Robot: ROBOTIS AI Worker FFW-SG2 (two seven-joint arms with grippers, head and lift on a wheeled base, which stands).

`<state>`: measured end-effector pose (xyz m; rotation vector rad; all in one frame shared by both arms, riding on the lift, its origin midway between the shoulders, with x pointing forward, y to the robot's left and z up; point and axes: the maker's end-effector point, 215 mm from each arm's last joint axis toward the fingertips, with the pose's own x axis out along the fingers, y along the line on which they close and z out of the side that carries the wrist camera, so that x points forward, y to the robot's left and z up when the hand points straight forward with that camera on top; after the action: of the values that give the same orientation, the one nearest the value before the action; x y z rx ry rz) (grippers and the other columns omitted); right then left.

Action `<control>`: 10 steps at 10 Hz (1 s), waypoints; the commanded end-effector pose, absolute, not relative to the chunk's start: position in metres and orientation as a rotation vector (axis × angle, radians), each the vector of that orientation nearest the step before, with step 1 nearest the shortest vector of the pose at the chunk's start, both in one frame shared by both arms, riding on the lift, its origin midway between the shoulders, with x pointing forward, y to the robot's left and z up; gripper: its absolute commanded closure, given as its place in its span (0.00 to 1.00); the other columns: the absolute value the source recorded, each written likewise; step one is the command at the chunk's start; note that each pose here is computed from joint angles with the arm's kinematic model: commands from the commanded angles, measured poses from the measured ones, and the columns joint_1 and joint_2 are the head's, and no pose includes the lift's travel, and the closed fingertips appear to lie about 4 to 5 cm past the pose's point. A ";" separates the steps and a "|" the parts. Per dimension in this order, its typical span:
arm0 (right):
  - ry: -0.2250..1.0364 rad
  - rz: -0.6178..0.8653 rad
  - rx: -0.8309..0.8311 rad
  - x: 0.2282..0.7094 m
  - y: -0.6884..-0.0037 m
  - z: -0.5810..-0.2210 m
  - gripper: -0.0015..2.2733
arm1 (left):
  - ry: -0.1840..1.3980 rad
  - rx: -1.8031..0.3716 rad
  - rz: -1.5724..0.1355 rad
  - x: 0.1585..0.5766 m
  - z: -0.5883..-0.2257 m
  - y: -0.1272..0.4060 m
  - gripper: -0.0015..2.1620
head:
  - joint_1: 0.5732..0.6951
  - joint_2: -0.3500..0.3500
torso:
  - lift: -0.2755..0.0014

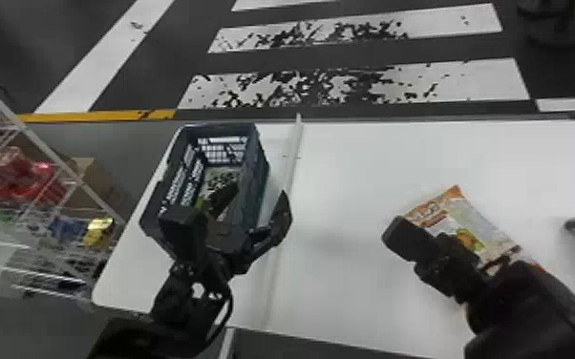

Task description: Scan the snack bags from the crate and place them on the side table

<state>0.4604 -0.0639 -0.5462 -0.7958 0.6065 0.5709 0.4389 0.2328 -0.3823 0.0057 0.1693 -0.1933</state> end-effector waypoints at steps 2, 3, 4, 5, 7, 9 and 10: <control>0.619 0.518 -0.814 0.474 -0.088 -0.548 0.99 | 0.170 0.004 -0.194 0.438 -0.383 0.233 0.02 | 1.00 0.79 | 0.81; 0.619 0.487 -0.819 0.480 -0.099 -0.547 0.99 | 0.172 0.006 -0.194 0.438 -0.383 0.233 0.02 | 1.00 0.77 | 0.81; 0.617 0.457 -0.822 0.487 -0.108 -0.544 0.99 | 0.172 0.006 -0.194 0.438 -0.383 0.233 0.02 | 1.00 0.75 | 0.81; 0.609 0.441 -0.822 0.490 -0.110 -0.541 0.99 | 0.167 0.006 -0.194 0.438 -0.382 0.232 0.02 | 1.00 0.73 | 0.81; 0.605 0.460 -0.822 0.485 -0.099 -0.544 0.99 | 0.170 0.007 -0.195 0.437 -0.383 0.233 0.02 | 1.00 0.71 | 0.81; 0.616 0.441 -0.836 0.492 -0.104 -0.549 0.99 | 0.172 0.007 -0.196 0.435 -0.383 0.232 0.02 | 1.00 0.72 | 0.81; 0.613 0.427 -0.837 0.496 -0.108 -0.547 0.99 | 0.173 0.008 -0.193 0.435 -0.384 0.234 0.02 | 1.00 0.72 | 0.81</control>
<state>0.4941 -0.1058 -0.5476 -0.8372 0.6121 0.4314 0.4353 0.2330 -0.3833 0.0070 0.1722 -0.1948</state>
